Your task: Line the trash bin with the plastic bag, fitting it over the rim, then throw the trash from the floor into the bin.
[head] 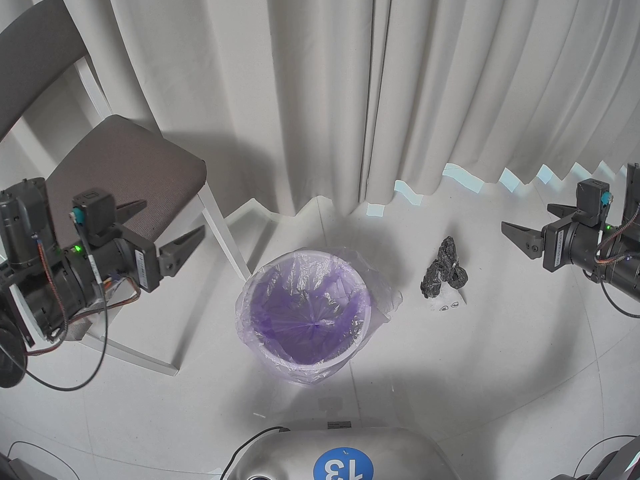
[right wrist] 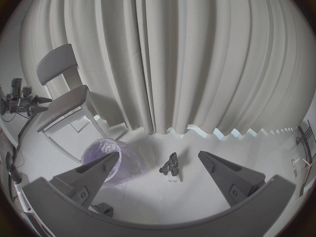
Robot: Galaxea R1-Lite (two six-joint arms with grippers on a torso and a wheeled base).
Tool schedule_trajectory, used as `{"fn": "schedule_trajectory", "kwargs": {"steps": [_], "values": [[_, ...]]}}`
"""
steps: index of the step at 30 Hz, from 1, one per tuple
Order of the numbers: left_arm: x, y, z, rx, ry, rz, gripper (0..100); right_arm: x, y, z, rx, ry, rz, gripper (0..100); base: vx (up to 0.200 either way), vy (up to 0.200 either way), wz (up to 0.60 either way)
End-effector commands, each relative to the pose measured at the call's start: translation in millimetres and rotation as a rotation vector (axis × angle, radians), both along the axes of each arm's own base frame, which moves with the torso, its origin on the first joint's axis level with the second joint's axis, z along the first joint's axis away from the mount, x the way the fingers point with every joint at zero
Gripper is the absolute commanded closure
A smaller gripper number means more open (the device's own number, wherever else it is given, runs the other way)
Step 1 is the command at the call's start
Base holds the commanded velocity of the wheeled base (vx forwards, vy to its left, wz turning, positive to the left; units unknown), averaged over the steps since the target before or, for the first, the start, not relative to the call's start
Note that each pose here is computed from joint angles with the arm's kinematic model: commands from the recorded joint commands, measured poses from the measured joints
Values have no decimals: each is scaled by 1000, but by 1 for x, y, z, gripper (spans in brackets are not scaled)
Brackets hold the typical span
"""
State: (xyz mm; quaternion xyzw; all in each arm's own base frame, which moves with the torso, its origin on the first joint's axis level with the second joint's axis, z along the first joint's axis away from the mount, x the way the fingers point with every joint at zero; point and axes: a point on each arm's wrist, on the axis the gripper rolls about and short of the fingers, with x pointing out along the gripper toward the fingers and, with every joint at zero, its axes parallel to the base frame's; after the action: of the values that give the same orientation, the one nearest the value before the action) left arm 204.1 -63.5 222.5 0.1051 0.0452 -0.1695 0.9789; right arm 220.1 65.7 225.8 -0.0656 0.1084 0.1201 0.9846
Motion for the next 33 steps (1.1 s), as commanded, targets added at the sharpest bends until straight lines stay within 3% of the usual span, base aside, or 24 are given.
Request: {"fn": "schedule_trajectory", "kwargs": {"steps": [1, 6, 17, 27, 33], "values": [[-31, 32, 27, 2, -107, 158, 0, 19, 1, 7, -19, 43, -29, 0, 0, 0, 0], [-32, 39, 24, 87, -123, 193, 0, 55, 7, -22, -45, 153, -57, 0, 0, 0, 0], [-29, 34, 27, 86, -132, 167, 0, 124, 4, -77, 14, 260, -131, 0, 0, 0, 0], [-27, 35, 32, 75, -146, 158, 0, 180, 1, -120, 151, 270, -212, 0, 0, 0, 0], [-26, 35, 31, 89, -144, 158, 0, 202, 3, -147, 170, 259, -219, 0, 0, 0, 0]]}}
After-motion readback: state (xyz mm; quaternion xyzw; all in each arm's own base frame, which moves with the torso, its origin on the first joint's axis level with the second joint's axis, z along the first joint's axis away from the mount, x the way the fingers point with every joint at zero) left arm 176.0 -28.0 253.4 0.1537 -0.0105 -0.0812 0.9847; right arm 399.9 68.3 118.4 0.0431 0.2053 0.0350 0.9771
